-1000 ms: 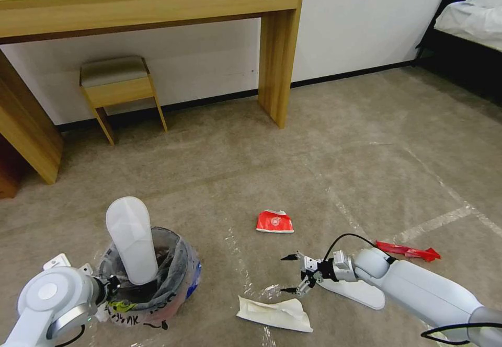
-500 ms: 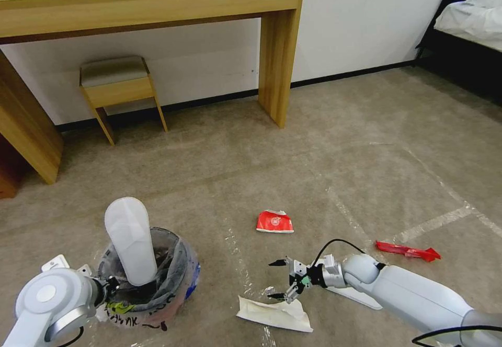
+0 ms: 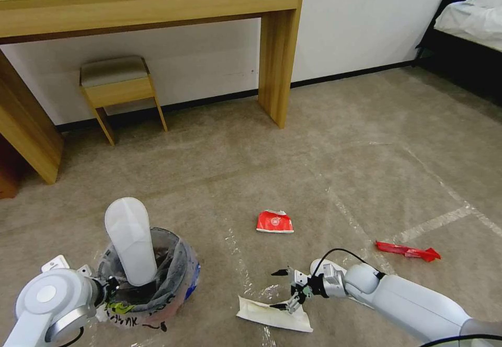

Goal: Pick up the trash bin and place the garbage on the floor into it.

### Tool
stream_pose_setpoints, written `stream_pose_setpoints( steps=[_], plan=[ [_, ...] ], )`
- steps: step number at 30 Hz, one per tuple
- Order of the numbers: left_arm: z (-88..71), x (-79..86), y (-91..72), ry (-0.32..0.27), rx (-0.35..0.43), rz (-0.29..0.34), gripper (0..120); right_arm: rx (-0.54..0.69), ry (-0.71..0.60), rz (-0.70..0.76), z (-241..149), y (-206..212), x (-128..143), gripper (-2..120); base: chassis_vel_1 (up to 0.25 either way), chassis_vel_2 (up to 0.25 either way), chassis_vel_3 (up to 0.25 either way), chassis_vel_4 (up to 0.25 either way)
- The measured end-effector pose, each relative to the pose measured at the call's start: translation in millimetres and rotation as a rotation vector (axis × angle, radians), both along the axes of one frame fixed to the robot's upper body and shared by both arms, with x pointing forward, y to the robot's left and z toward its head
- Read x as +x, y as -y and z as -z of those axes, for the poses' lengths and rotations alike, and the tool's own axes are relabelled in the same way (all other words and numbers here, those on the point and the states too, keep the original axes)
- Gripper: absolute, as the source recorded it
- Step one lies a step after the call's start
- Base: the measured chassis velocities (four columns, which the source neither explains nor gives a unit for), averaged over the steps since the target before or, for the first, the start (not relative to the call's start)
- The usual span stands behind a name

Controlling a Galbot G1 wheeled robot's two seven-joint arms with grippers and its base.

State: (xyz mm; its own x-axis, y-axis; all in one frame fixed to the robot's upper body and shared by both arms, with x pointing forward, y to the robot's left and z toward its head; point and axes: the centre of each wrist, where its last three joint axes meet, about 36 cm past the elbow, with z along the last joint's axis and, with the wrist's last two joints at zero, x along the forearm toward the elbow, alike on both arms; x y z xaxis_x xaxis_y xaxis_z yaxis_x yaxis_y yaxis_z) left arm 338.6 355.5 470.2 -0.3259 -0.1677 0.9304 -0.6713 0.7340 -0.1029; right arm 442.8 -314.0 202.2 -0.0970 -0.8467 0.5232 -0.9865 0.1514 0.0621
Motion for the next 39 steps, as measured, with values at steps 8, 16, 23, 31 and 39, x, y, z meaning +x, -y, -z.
stream_pose_setpoints(
  steps=[8,16,23,31,39],
  plan=[
    [0.9,0.3,0.9,0.003,0.002,0.001,0,-0.020,-0.013,0.014,9.2,4.1,-13.8,100,0.000,0.000,0.000,0.000],
    [1.7,-0.3,1.2,0.007,0.010,0.003,0,-0.050,-0.032,0.031,21.0,14.5,-29.5,100,0.000,0.000,0.000,0.000],
    [2.9,-0.5,2.0,0.008,0.013,0.005,0,-0.057,-0.044,0.046,26.5,20.2,-42.0,100,0.000,0.000,0.000,0.000],
    [3.6,-1.2,2.5,0.008,0.017,0.007,0,-0.067,-0.052,0.073,31.3,31.6,-53.9,100,0.000,0.000,0.000,0.000],
    [3.5,-1.5,3.1,0.010,0.022,0.008,0,-0.081,-0.053,0.097,35.5,39.9,-65.2,100,0.000,0.000,0.000,0.000]
  ],
)
